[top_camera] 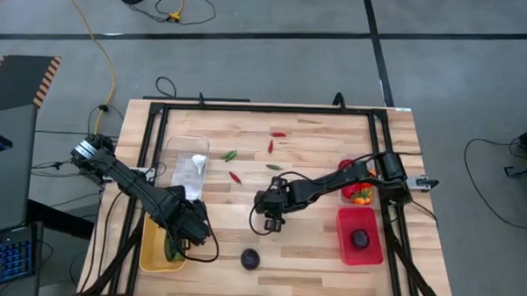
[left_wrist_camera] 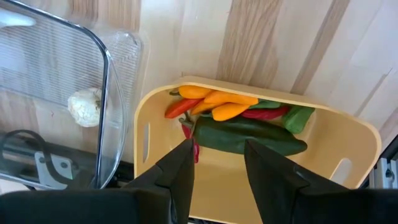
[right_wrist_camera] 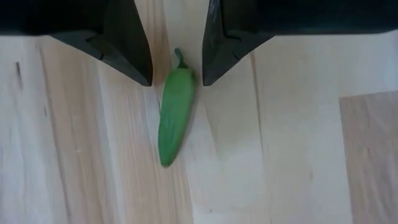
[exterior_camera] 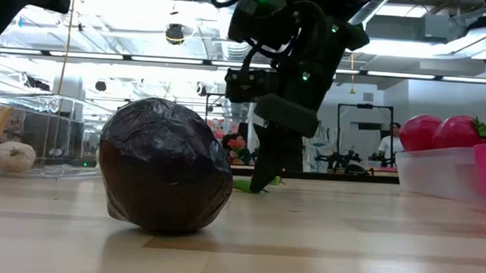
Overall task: Sort produce into baskets
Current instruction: Put the green chili pepper into the yellow bin
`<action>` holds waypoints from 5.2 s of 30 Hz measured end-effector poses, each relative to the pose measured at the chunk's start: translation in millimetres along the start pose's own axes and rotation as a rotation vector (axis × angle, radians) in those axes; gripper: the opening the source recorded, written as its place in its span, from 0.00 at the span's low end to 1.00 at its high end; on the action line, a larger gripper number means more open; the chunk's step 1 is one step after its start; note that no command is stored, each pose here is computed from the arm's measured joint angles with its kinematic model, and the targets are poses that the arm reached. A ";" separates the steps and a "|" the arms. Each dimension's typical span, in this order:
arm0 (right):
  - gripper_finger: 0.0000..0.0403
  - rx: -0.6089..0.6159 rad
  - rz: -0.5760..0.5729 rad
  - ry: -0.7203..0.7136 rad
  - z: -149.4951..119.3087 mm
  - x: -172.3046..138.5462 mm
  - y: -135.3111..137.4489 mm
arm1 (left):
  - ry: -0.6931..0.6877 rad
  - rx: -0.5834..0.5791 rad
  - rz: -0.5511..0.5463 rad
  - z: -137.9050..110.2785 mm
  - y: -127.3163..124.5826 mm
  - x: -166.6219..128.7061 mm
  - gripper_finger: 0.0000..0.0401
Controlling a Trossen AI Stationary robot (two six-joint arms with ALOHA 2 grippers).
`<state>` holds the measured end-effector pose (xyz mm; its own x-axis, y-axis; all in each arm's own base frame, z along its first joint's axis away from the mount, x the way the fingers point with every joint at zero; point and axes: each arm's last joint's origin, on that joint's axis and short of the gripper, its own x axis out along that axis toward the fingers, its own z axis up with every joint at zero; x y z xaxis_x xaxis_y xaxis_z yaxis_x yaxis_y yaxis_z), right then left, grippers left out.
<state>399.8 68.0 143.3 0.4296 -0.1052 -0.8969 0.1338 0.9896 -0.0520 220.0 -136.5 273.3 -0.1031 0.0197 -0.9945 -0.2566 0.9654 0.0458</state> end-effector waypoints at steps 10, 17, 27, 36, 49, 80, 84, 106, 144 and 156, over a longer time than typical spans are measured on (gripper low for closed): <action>0.26 0.001 0.002 -0.006 0.8 -0.3 -0.1 | 0.000 0.000 0.000 0.0 0.0 0.0 0.32; 0.19 0.001 0.003 -0.006 0.8 -0.3 -0.1 | -0.002 0.000 0.001 0.1 0.0 0.0 0.32; 0.18 0.000 0.012 -0.017 3.2 -1.7 1.6 | -0.153 0.090 0.031 8.8 -3.6 -0.5 0.32; 0.18 0.018 0.145 -0.142 31.5 -17.0 10.3 | -0.427 0.261 0.035 26.5 -15.8 -5.9 0.32; 0.18 0.021 0.249 -0.424 66.7 -42.0 30.8 | -0.523 0.275 0.031 32.7 -20.3 -9.2 0.32; 0.18 0.018 0.329 -0.617 79.0 -57.5 50.1 | -0.560 0.260 0.084 33.9 -18.9 -9.7 0.31; 0.18 0.020 0.330 -0.617 79.0 -57.5 50.1 | -0.560 0.260 0.084 33.8 -18.9 -9.7 0.26; 0.38 0.027 0.331 -0.624 79.8 -57.7 49.2 | -0.553 0.263 0.075 33.6 -19.1 -9.5 0.14; 0.52 0.079 -0.012 -0.074 53.5 -17.3 -88.3 | 0.052 0.018 0.001 -7.9 -2.8 0.3 0.40; 0.52 0.141 -0.142 0.091 37.6 -14.7 -142.9 | 0.035 0.018 0.010 -7.2 -2.8 0.4 0.42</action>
<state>407.9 -75.6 180.4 0.3157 -0.2267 -0.9214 0.3135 0.9414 -0.1242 213.7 -141.0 273.5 -0.1394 0.0207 -0.9900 -0.2376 0.9699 0.0538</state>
